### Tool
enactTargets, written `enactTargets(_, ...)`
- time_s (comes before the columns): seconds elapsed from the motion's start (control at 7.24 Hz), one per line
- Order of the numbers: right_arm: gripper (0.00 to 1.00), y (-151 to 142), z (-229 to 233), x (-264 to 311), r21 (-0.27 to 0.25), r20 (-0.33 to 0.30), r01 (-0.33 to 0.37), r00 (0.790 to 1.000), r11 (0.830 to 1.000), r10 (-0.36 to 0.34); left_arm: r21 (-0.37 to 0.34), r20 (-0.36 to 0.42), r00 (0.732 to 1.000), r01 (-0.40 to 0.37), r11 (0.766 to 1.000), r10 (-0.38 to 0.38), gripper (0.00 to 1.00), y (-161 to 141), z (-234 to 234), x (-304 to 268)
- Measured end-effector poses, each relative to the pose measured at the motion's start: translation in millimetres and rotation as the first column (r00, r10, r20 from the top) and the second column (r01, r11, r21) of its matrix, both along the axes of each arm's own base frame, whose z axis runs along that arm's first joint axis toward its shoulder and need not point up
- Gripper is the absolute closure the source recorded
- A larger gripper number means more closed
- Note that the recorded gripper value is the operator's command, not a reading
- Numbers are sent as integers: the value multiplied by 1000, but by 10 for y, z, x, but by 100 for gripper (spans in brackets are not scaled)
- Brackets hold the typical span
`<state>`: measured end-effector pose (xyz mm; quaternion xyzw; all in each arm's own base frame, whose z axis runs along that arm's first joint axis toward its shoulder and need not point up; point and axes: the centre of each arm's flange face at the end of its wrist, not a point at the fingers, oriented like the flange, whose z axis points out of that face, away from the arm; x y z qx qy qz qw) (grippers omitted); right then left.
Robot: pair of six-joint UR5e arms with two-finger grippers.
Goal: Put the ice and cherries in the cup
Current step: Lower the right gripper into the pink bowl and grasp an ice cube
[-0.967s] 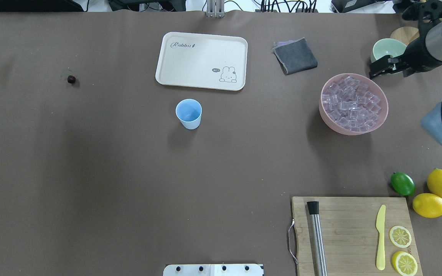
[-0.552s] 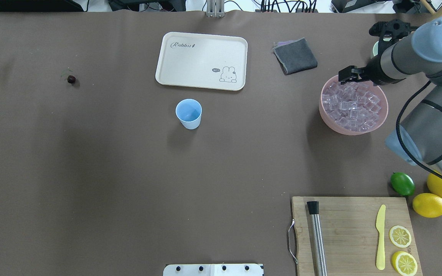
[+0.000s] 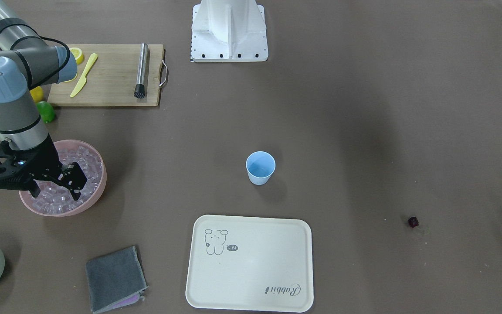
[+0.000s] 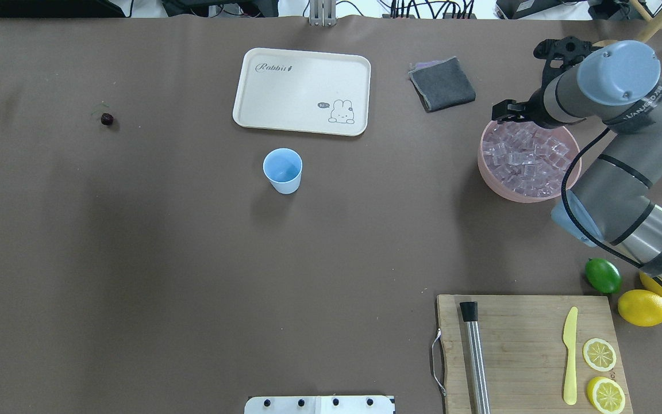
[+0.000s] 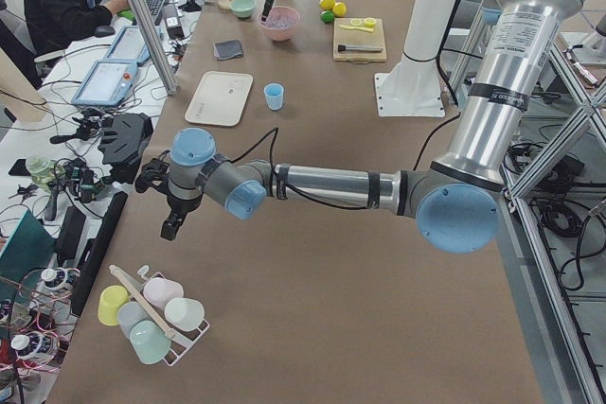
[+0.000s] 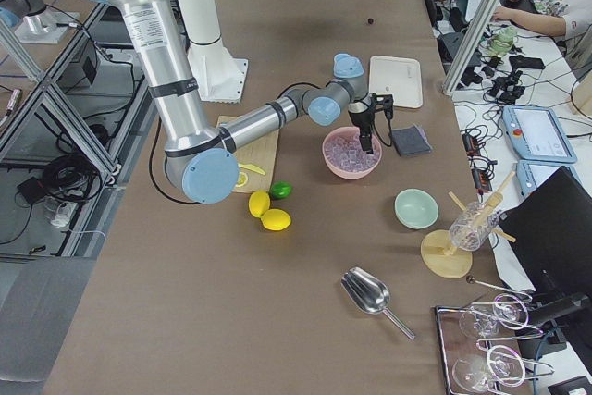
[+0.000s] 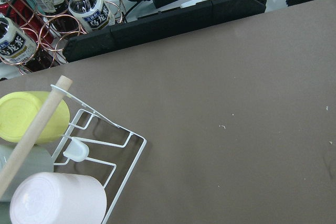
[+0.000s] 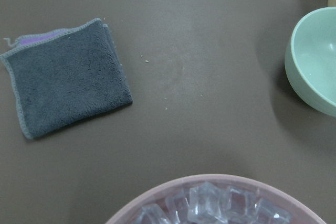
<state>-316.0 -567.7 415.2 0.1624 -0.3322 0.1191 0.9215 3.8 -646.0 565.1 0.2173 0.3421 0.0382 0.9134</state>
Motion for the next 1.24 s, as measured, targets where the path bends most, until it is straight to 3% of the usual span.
enactTargets(0.14, 2, -33, 36, -57, 1, -15, -3, 1000, 1000, 3, -2, 1, 1000, 0, 1000, 0, 2, 6, 16, 3)
enactTargets(0.55, 30, -49, 107, -113, 0, -36, -5, 999, 1000, 5, -7, 3, 1000, -6, 1000, 6, 2, 2, 57, 44)
enactTargets(0.83, 54, -41, 122, -111, -5, -36, -8, 999, 1000, 8, -10, 5, 1000, -11, 1000, 11, 2, 1, 80, 77)
enactTargets(0.97, 70, -35, 122, -106, -5, -35, -9, 999, 1000, 9, -10, 6, 1000, -12, 1000, 12, 2, 2, 84, 87)
enactTargets(1.1, 93, -23, 126, -97, -4, -35, -8, 999, 1000, 8, -10, 7, 1000, -12, 1000, 12, 2, 4, 89, 89)
enactTargets(1.24, 100, -12, 140, -88, -2, -39, -3, 999, 1000, 3, -10, 7, 1000, -13, 1000, 13, 2, 8, 94, 91)
